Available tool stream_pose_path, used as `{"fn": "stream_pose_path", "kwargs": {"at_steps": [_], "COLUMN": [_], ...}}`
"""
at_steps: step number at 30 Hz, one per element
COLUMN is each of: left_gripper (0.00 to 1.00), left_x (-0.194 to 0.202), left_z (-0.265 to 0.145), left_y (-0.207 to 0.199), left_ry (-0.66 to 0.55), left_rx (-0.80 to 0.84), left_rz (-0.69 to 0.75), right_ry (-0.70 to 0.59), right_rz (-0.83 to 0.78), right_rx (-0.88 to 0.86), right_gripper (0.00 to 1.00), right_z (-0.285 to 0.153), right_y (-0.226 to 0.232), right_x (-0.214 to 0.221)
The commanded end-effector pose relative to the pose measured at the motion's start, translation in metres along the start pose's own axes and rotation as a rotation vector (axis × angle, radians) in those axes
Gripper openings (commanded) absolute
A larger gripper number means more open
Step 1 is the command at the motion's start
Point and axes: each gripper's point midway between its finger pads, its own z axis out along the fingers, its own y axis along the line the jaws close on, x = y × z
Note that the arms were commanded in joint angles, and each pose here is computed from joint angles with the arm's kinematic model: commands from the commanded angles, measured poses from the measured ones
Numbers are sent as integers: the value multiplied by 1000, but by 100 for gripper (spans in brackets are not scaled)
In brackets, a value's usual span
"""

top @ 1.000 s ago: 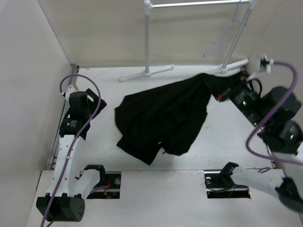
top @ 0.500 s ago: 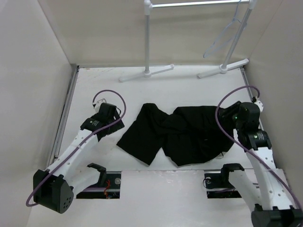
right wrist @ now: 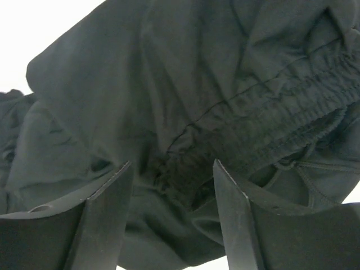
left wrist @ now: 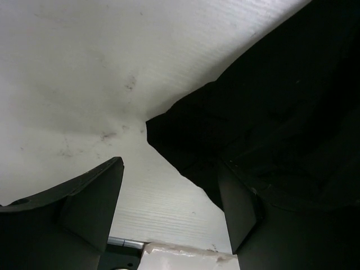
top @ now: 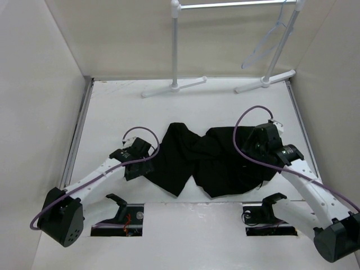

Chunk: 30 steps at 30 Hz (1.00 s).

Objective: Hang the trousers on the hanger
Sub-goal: Flatten out the trousers at the center of the board.

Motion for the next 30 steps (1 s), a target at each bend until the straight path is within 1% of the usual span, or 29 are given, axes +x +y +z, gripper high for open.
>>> {"fn": "stream_pose_path", "kwargs": {"at_steps": [1, 3, 6, 10, 12, 15, 17, 18, 20, 23, 25, 26, 27, 28, 30], "left_gripper": [65, 64, 59, 50, 47, 44, 42, 40, 36, 25, 17, 13, 10, 8, 7], "left_x": [9, 11, 10, 7, 6, 4, 2, 1, 0, -5, -16, -25, -39, -55, -96], "left_z": [11, 15, 18, 26, 29, 30, 30, 31, 33, 35, 32, 28, 21, 10, -23], "left_y": [-7, -11, -14, -14, -15, -17, -17, -16, -15, -14, -17, -19, -21, -24, -28], "left_ry": [20, 26, 16, 0, 2, -10, -20, -24, -32, -49, -79, -104, -138, -183, -298], "left_rx": [14, 21, 26, 27, 26, 26, 24, 21, 17, 14, 20, 29, 40, 59, 109], "left_rz": [-42, -51, -63, -94, -107, -108, -118, -121, -129, -142, -162, -177, -198, -224, -290], "right_ry": [18, 30, 28, 50, 76, 69, 66, 74, 86, 65, 44, 22, -11, -53, -163], "right_rz": [13, 37, 78, 84, 89, 110, 112, 107, 114, 124, 129, 127, 132, 136, 147], "right_rx": [12, 22, 40, 37, 37, 32, 9, -5, -22, -105, -156, -178, -204, -239, -305], "right_gripper": [62, 61, 61, 62, 63, 66, 66, 64, 58, 45, 32, 20, 11, 8, 7], "right_z": [10, 11, 7, 6, 4, -6, -9, -6, 2, 15, 20, 19, 14, 3, -30], "right_y": [1, -1, -9, -13, -15, -17, -15, -13, -9, 12, 27, 33, 40, 48, 61], "right_x": [1, 6, 9, 18, 24, 25, 26, 28, 29, 18, 7, -1, -12, -25, -57]}}
